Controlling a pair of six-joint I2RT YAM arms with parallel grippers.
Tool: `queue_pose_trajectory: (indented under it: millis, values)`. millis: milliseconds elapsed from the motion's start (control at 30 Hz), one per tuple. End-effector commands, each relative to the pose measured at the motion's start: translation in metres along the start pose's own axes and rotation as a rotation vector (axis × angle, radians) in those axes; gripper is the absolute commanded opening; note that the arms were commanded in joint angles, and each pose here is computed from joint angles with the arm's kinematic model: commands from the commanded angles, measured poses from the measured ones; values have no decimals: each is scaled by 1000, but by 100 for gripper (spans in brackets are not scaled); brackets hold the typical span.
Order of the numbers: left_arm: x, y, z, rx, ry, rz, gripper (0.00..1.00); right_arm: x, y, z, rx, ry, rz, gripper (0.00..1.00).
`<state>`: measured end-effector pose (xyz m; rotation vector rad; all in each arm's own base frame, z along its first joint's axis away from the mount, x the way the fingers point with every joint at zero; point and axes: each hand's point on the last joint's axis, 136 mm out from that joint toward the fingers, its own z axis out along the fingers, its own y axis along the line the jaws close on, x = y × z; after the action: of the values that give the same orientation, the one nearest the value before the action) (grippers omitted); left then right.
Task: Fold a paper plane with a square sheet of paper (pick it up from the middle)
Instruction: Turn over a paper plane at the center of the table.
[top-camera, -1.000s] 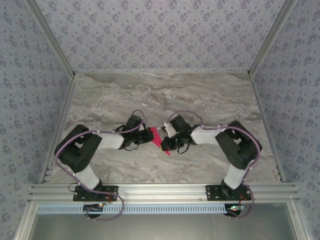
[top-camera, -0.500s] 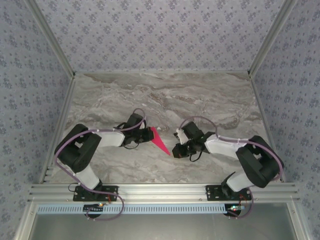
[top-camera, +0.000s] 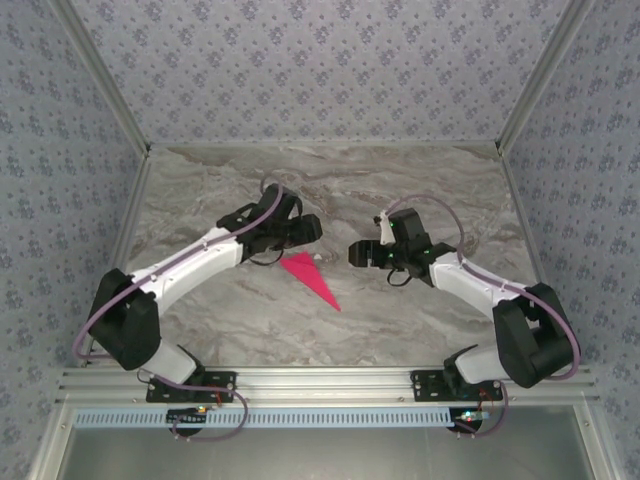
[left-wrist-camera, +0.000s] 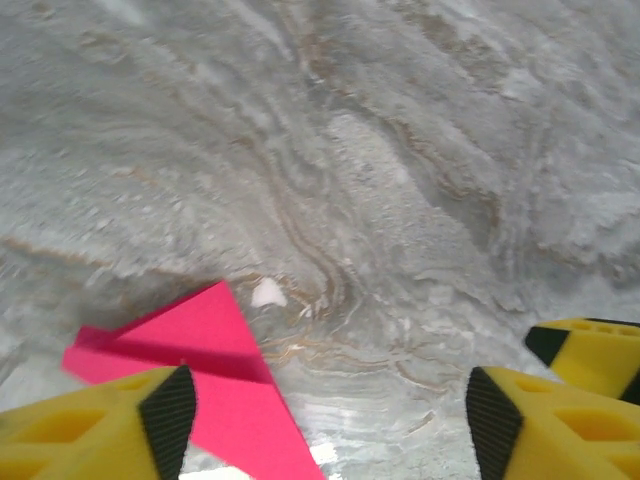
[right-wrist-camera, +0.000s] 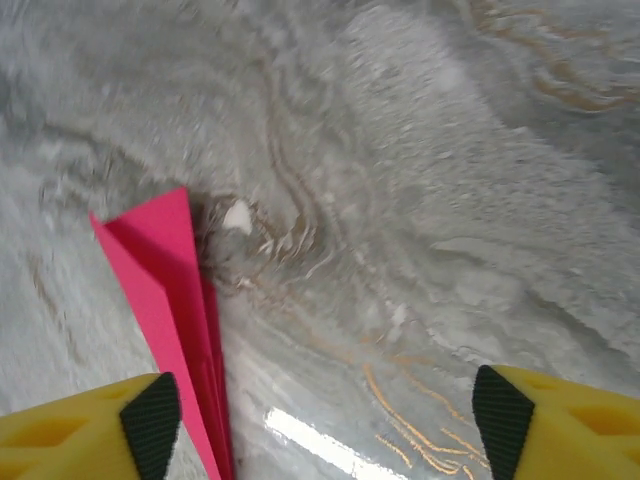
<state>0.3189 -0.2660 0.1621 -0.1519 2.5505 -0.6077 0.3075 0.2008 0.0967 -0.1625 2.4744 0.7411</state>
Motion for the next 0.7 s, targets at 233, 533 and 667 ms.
queue_pose_trajectory:
  millis: [233, 533, 667]
  values:
    - [48, 34, 26, -431, 124, -21, 82, 2, -49, -10, 122, -98, 128, 98]
    - [71, 35, 59, -573, 240, 32, 78, 6, -57, -15, 119, -110, 163, 97]
    - [79, 39, 59, -597, 273, 28, 72, 6, -59, -16, 123, -110, 169, 96]
